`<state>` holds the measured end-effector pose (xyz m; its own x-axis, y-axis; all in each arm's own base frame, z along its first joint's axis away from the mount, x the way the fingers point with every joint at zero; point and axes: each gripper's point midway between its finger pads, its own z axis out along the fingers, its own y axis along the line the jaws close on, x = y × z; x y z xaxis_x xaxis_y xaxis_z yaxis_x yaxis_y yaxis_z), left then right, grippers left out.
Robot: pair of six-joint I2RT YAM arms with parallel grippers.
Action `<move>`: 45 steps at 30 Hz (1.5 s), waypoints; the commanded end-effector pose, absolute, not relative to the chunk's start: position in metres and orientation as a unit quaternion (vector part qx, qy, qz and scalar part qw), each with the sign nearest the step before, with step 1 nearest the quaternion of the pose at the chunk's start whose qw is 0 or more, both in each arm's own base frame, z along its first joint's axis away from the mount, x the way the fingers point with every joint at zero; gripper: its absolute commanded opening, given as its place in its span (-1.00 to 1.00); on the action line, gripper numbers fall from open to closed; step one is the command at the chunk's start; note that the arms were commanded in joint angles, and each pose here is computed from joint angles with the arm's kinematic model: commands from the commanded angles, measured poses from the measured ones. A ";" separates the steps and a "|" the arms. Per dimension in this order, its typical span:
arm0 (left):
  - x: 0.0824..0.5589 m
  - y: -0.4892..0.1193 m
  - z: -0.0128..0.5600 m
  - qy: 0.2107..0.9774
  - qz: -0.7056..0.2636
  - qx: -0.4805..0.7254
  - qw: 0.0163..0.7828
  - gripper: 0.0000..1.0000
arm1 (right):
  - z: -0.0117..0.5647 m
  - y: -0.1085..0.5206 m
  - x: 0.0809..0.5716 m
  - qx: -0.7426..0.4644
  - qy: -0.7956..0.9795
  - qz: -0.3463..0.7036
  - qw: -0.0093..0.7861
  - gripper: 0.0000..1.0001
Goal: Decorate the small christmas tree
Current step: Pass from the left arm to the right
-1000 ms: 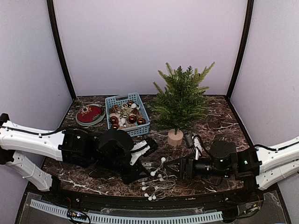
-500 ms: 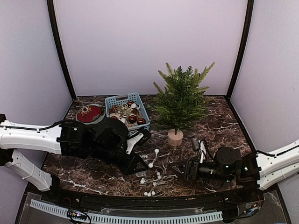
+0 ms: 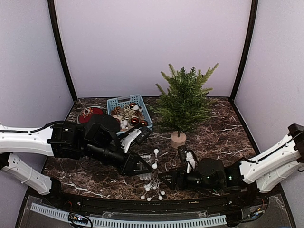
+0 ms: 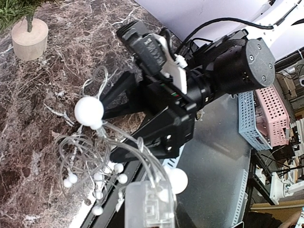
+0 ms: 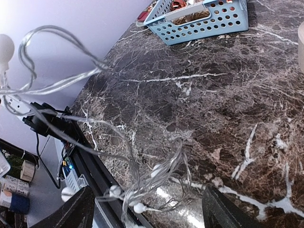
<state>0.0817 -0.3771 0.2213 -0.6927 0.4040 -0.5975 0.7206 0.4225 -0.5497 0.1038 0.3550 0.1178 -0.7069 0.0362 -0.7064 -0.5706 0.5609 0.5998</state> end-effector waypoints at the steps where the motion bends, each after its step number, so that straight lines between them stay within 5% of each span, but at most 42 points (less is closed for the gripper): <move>1: 0.077 -0.377 0.237 0.803 -0.450 0.340 0.194 -0.65 | 0.159 0.390 0.108 -0.165 0.767 0.487 0.384 0.58; 8: 0.079 -0.376 0.245 0.796 -0.464 0.331 0.206 -0.65 | 0.148 0.424 0.098 -0.194 0.759 0.507 0.360 0.39; 10: 0.079 -0.376 0.245 0.795 -0.468 0.327 0.205 -0.65 | 0.142 0.429 0.098 -0.194 0.763 0.503 0.357 0.04; 13: 0.081 -0.370 0.236 0.804 -0.458 0.320 0.205 -0.65 | 0.139 0.422 0.108 -0.171 0.782 0.475 0.365 -0.93; 14: 0.084 -0.364 0.226 0.814 -0.442 0.314 0.207 -0.63 | 0.139 0.415 0.114 -0.156 0.790 0.463 0.371 -1.00; 20: 0.101 -0.320 0.149 0.875 -0.368 0.257 0.182 -0.56 | 0.142 0.359 0.135 -0.102 0.832 0.371 0.401 -1.00; 31: 0.107 -0.298 0.094 0.902 -0.314 0.235 0.179 -0.27 | 0.159 0.340 0.135 -0.117 0.852 0.323 0.394 -1.00; 39: 0.109 -0.311 0.127 0.853 -0.368 0.281 0.241 0.34 | 0.192 0.349 0.127 -0.122 0.833 0.374 0.389 -1.00; 45: 0.122 -0.332 0.145 0.820 -0.385 0.306 0.294 0.34 | 0.215 0.337 0.132 -0.101 0.820 0.389 0.408 -1.00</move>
<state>0.1104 -0.3155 0.1282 -0.7230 0.3020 -0.6213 0.6601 0.5672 -0.4924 0.1294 0.3374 0.1828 -0.6708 0.0822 -0.7371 -0.4792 0.7106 0.5152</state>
